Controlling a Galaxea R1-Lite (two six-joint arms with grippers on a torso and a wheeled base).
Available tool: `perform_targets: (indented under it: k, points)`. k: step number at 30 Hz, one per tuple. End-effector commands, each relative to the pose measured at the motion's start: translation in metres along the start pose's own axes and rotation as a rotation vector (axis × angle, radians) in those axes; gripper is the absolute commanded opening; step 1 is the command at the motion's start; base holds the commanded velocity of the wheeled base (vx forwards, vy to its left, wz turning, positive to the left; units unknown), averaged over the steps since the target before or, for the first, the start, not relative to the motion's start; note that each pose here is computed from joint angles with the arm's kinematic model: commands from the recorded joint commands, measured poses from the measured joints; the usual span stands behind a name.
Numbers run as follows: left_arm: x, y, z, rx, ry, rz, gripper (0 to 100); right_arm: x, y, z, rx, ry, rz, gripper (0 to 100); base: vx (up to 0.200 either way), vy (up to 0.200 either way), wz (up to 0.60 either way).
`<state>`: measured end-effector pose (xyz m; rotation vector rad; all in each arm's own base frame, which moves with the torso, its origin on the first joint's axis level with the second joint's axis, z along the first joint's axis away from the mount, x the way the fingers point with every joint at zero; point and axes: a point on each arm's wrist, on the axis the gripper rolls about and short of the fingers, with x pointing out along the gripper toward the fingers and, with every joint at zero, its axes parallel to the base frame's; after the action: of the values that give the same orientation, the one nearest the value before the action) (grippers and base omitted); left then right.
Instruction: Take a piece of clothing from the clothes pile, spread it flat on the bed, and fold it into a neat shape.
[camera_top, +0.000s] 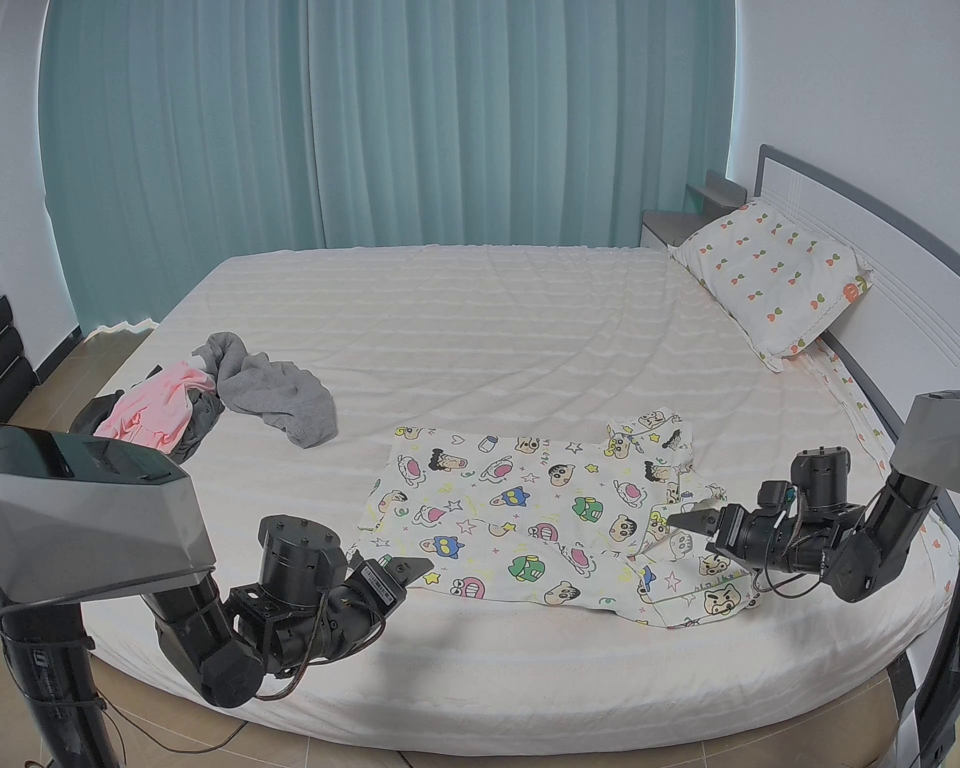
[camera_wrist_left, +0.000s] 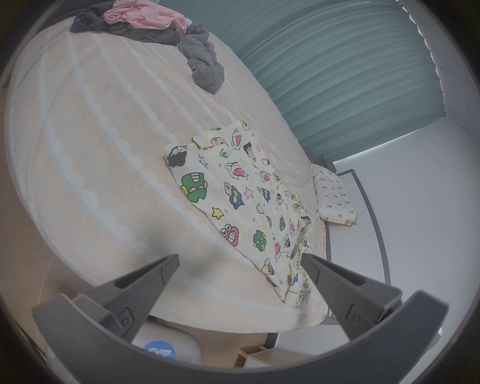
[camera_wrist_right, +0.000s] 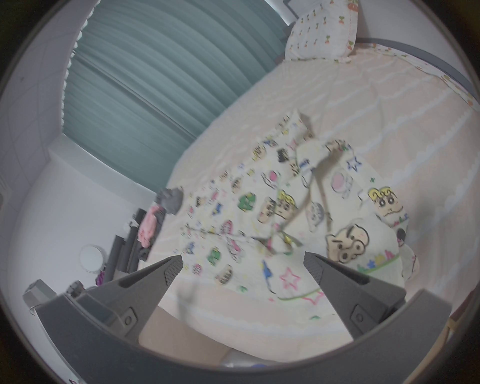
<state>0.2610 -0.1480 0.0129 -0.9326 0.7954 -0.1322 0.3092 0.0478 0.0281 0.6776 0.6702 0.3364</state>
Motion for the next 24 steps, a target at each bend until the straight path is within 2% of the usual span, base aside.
perform_targets:
  k: [1,14,21,24]
  points:
    - [-0.010,-0.005,0.007,-0.010,-0.012,-0.044,100,-0.022,0.011,-0.006,0.042,-0.076,0.073,100,0.200,0.000,0.00]
    - [-0.014,0.001,0.002,0.024,-0.028,-0.091,100,-0.022,0.013,-0.010,0.031,-0.073,0.082,100,0.200,0.000,0.00]
    - [-0.005,0.015,-0.003,0.158,-0.040,-0.096,100,-0.022,0.013,-0.012,0.022,-0.070,0.083,100,0.029,0.000,0.00]
    - [0.004,0.021,0.011,0.361,-0.046,-0.095,100,-0.023,0.014,-0.012,0.015,-0.070,0.084,100,0.000,0.000,0.00]
